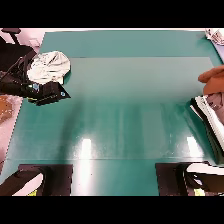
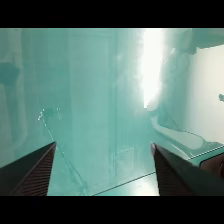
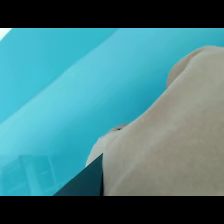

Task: Fold the shirts.

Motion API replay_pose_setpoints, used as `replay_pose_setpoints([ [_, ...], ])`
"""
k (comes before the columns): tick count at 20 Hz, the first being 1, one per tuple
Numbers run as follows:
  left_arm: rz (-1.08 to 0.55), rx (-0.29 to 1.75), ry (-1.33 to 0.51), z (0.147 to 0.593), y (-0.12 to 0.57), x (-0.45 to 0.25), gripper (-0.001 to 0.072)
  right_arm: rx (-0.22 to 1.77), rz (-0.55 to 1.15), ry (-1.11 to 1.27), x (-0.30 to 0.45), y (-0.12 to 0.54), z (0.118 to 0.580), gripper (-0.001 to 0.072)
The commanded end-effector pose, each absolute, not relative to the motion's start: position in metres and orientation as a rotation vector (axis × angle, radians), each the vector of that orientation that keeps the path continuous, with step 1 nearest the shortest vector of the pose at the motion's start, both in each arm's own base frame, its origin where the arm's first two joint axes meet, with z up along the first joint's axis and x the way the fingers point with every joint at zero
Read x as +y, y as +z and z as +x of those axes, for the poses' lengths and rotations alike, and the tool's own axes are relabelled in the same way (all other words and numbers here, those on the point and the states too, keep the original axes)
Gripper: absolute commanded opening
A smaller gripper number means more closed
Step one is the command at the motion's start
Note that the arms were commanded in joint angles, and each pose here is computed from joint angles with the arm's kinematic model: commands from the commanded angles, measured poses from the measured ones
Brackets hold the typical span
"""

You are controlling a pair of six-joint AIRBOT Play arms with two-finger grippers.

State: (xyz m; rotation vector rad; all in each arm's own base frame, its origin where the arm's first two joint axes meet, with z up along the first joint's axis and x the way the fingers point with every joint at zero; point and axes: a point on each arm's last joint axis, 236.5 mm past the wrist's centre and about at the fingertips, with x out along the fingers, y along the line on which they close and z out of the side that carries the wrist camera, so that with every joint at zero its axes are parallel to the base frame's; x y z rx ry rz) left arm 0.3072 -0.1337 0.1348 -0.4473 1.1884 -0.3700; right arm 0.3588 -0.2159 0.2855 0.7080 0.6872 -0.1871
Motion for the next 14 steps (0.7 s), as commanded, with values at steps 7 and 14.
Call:
replay_pose_setpoints([
  [7, -0.451, 1.177, -0.369, 0.310, 0.136, -0.134, 0.0697, 0.990, 0.788, -0.561, -0.251, 0.223, 0.280, 0.0016],
  [14, -0.455, 1.174, -0.368, 0.310, 0.136, -0.134, 0.0697, 1.072, 0.877, -0.887, -0.303, 0.181, 0.250, 0.0017],
])
